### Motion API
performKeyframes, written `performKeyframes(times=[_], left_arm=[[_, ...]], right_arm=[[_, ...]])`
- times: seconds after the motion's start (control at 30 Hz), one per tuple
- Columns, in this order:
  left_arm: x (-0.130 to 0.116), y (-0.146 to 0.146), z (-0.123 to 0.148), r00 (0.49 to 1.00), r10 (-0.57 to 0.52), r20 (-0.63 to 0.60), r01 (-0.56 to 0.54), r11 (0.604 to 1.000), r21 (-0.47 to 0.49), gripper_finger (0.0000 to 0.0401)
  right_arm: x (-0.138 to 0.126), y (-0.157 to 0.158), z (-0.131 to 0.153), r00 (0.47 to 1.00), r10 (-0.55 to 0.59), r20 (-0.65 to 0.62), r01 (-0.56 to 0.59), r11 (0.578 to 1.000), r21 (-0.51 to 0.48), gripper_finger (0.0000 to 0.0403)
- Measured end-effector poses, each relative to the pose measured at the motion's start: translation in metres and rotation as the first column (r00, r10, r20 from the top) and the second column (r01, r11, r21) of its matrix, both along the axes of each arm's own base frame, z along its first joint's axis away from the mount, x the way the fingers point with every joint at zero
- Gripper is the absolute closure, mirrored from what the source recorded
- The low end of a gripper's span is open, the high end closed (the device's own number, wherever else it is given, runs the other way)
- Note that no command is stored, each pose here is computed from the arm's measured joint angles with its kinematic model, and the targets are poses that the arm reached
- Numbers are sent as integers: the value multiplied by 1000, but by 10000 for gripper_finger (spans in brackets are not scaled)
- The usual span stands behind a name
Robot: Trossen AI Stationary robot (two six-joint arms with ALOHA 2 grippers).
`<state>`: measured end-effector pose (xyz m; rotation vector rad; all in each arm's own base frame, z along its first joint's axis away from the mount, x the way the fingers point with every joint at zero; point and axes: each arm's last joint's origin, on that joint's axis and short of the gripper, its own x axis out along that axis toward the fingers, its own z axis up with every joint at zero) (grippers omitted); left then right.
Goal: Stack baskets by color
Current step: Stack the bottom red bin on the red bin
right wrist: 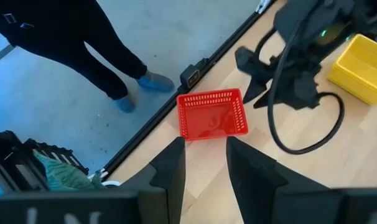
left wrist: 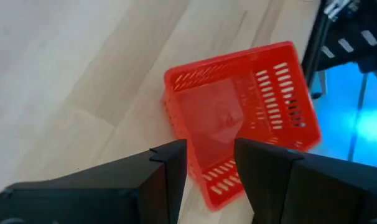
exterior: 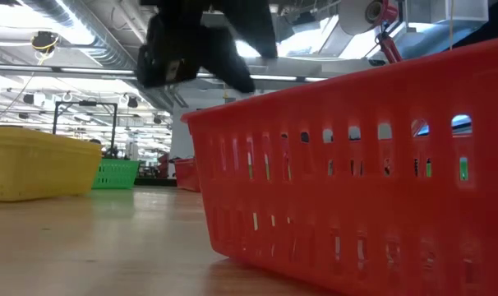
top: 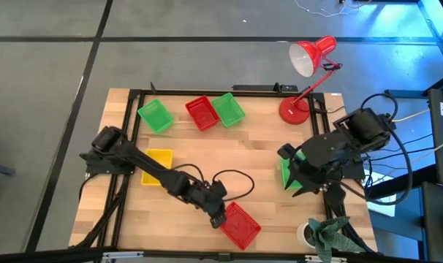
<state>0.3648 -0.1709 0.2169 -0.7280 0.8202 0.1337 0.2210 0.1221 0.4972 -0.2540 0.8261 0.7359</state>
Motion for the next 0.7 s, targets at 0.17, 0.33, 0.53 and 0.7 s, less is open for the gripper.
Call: performKeyframes(times=[0.17,0.33,0.53,0.7], left_arm=[[3,-3,-14,999,30,-26,-29,999,20,276],[3,-3,-15,999,48,-23,-47,998,43,276],[3,-1,-15,997,71,-11,-70,995,64,276],[4,-6,-27,997,74,-28,-71,993,91,276]], right_arm=[[-6,3,2,1000,23,6,-23,1000,7,286],[-9,5,3,999,34,10,-35,999,11,286],[-11,7,3,999,44,9,-44,999,12,286],[-11,7,3,999,44,9,-44,999,12,286]])
